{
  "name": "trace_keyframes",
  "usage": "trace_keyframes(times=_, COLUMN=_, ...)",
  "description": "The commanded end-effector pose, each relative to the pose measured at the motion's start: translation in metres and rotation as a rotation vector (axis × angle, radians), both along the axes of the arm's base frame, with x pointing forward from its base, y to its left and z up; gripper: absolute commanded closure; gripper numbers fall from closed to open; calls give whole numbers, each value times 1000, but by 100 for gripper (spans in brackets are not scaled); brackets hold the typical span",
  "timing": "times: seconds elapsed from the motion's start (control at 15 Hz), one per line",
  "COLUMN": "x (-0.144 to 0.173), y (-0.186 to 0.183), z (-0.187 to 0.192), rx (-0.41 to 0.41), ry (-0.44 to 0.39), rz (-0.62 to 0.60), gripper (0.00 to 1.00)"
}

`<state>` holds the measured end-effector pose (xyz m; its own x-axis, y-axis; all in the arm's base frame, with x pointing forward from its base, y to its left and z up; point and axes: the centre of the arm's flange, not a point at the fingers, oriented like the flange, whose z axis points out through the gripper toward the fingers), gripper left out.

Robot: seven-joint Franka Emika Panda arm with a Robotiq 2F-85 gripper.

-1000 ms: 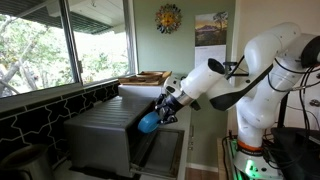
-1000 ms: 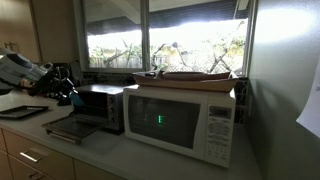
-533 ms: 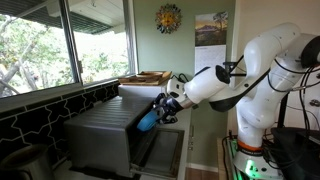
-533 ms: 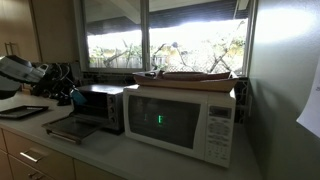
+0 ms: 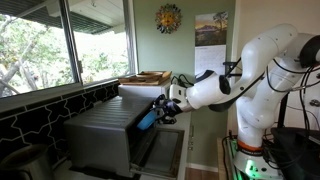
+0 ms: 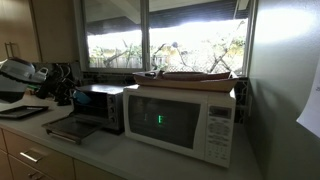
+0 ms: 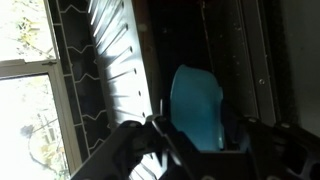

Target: Pick the blue bowl from the top tray of the oven and turn it right side up, put the blue bowl back onto the top tray of the oven

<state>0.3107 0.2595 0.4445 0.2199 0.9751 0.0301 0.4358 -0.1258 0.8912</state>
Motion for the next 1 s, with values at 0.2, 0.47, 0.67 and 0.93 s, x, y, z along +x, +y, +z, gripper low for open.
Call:
trace_keyframes(times=0.2, x=20, y=-1, z=-31, rx=61, ry=-8, rz=6, gripper=73)
trace_keyframes(times=0.47, x=28, y=-2, z=-37, rx=71, ry=-72, rz=7, gripper=73)
trace_keyframes(times=0.67, x=31, y=-4, z=-41, rx=70, ry=-98, rz=13, gripper=73)
trace_keyframes(times=0.93, x=33, y=-4, z=-55, rx=76, ry=-107, rz=21, gripper=73)
